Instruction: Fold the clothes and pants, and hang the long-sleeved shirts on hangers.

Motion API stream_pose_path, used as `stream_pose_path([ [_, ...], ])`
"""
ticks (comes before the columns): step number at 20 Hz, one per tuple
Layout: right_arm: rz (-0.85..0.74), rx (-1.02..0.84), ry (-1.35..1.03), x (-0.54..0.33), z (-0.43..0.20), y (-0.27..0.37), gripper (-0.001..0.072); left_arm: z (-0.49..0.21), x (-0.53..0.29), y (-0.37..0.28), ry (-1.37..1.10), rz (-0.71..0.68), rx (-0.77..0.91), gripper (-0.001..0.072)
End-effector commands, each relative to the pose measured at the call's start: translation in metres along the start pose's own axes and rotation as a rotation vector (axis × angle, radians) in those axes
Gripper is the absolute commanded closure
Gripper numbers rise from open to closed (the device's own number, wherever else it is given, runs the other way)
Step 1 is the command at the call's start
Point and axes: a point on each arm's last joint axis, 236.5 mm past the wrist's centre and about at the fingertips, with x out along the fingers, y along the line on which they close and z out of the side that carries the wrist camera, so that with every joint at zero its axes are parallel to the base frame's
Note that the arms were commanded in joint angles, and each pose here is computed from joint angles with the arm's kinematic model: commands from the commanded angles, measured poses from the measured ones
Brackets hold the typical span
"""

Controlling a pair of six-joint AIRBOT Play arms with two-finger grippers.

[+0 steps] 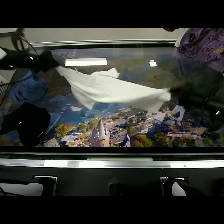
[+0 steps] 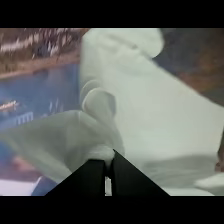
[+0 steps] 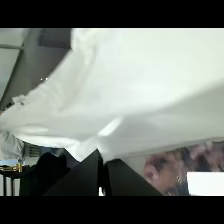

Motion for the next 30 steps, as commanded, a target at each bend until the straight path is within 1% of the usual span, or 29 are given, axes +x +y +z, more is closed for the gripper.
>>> stream_pose_path([
  [1,0.199,-0.331,-0.236,-0.065,0.065,0.18,0.0689,0.053,-0.112,-0.069,-0.281,-0.052,0.107,0.0691],
  [2,0.224,-0.414,-0.315,-0.094,0.073,0.22,0.0689,0.062,-0.151,-0.087,-0.376,-0.061,0.116,0.0691],
  [4,0.231,-0.573,-0.456,-0.154,0.07,0.286,0.0689,0.069,-0.234,-0.119,-0.565,-0.057,0.157,0.069],
  [7,0.193,-0.778,-0.623,-0.229,0.039,0.345,0.0689,0.05,-0.34,-0.147,-0.78,0.0,0.216,0.0691],
  [10,0.14,-0.801,-0.72,-0.268,0.017,0.354,0.0689,0.028,-0.411,-0.153,-0.93,0.05,0.182,0.0691],
  [12,0.094,-0.77,-0.723,-0.269,0.021,0.344,0.0689,0.023,-0.423,-0.155,-0.957,0.056,0.185,0.0691],
  [13,0.078,-0.738,-0.698,-0.259,0.03,0.334,0.0689,0.026,-0.414,-0.152,-0.94,0.056,0.177,0.069],
  [14,0.064,-0.686,-0.658,-0.242,0.042,0.319,0.0689,0.03,-0.393,-0.146,-0.892,0.045,0.157,0.0691],
  [16,-0.007,-0.55,-0.507,-0.182,0.073,0.263,0.0689,0.038,-0.326,-0.126,-0.744,0.019,0.096,0.0691],
  [18,-0.104,-0.403,-0.32,-0.111,0.098,0.185,0.0689,0.035,-0.235,-0.098,-0.555,0.031,0.042,0.0691],
  [20,-0.185,-0.275,-0.14,-0.031,0.107,0.106,0.0689,0.021,-0.137,-0.071,-0.382,0.048,-0.012,0.0691],
  [22,-0.261,-0.193,0.032,0.052,0.092,0.036,0.0689,-0.003,-0.038,-0.041,-0.228,0.08,-0.052,0.0691],
  [24,-0.382,-0.163,0.168,0.125,0.067,-0.039,0.0689,-0.035,0.046,-0.007,-0.085,0.132,-0.085,0.0691],
  [26,-0.494,-0.104,0.23,0.168,0.045,-0.098,0.0689,-0.067,0.11,0.03,0.023,0.182,-0.148,0.0691],
  [28,-0.535,-0.026,0.248,0.193,0.031,-0.129,0.0689,-0.096,0.15,0.062,0.104,0.228,-0.202,0.0691],
  [30,-0.543,0.02,0.233,0.206,0.029,-0.142,0.0689,-0.113,0.169,0.08,0.147,0.254,-0.228,0.0691],
])
